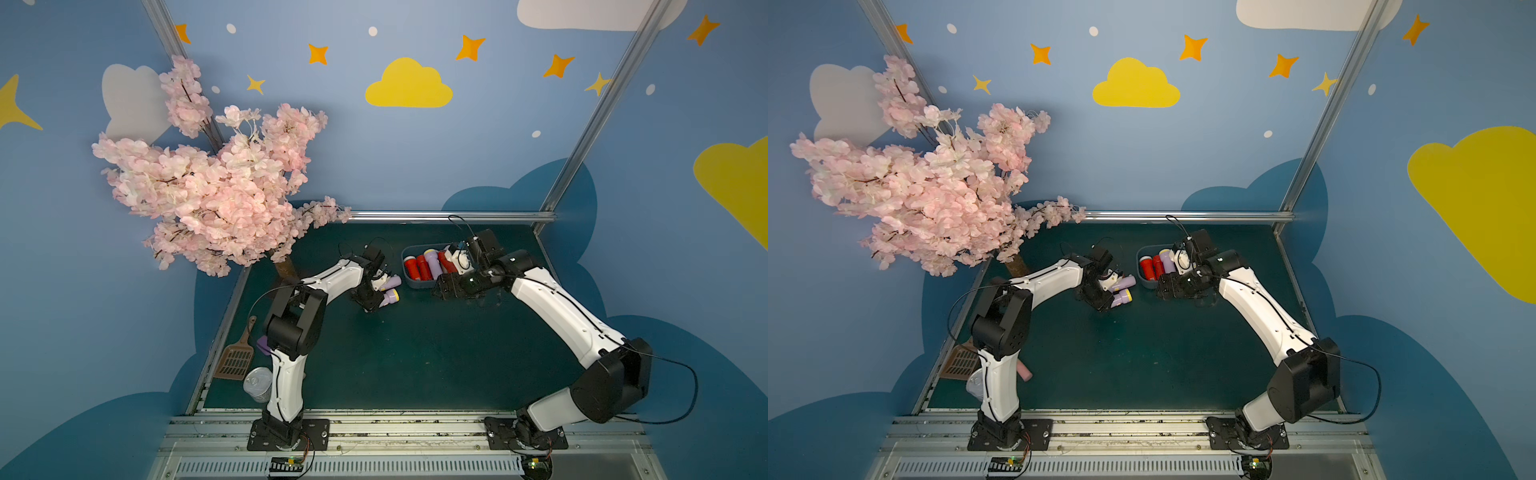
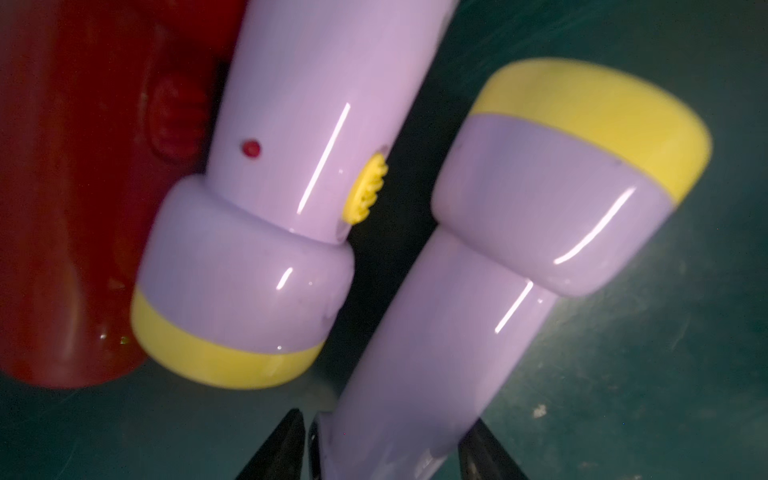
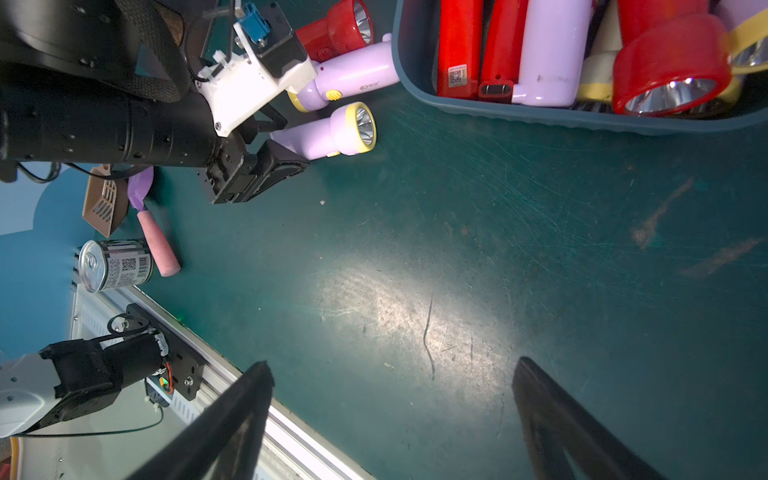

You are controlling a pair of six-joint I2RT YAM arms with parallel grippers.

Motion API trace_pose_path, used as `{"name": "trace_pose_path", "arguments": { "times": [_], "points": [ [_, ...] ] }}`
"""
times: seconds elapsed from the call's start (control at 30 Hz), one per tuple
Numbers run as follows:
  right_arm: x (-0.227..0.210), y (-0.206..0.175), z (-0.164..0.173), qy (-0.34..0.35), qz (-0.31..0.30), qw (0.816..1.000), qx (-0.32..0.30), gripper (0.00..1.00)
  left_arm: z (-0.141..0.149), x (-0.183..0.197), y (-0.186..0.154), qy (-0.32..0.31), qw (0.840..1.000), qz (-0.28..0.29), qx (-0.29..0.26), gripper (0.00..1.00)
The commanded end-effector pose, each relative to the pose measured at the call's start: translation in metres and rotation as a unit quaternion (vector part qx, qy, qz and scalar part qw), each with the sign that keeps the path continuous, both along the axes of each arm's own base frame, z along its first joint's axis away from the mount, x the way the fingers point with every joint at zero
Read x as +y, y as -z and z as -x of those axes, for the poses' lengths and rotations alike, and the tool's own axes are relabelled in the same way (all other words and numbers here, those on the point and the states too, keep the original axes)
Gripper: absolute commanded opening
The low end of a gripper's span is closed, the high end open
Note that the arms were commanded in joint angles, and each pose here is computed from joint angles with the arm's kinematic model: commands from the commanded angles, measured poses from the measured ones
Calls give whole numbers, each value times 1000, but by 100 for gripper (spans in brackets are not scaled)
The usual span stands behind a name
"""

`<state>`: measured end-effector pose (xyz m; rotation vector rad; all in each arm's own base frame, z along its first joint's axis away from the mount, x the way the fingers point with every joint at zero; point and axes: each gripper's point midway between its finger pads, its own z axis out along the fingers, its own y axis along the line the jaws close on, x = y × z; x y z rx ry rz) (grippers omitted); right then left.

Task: Put the flashlights into the storage boxes
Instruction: Pick up the flashlight from the center of the board.

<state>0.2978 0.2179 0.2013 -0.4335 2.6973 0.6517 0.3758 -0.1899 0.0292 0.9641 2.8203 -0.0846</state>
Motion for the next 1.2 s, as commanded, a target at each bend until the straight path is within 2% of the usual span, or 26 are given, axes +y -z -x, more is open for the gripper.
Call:
{"name": "trace_pose_path", "arguments": {
  "times": [0.0,0.33,0.47,0.93,1.0,1.1,1.13,1.17],
  "points": [
    [0,-1,-1,-8,-3,1000,9,90,7,0,14,1,1000,-7,25,59],
    [-2,3,-4,-5,-13,1000,20,90,9,-11,21,30,999,-23,28,61],
    [-2,4,-5,-2,-19,1000,22,90,6,-10,19,36,999,-27,20,65],
    [-3,6,-4,3,-28,999,32,90,5,-22,17,63,998,-24,15,66],
    [-5,5,-4,5,-30,999,30,90,7,-23,19,66,997,-22,20,61],
    [-7,4,-3,8,-30,999,29,90,10,-24,21,67,997,-23,26,39],
    [-7,4,-3,9,-30,999,29,90,11,-23,21,66,997,-24,27,33],
    [-8,4,-3,10,-30,999,29,90,12,-23,21,66,997,-23,29,32]
  ]
}}
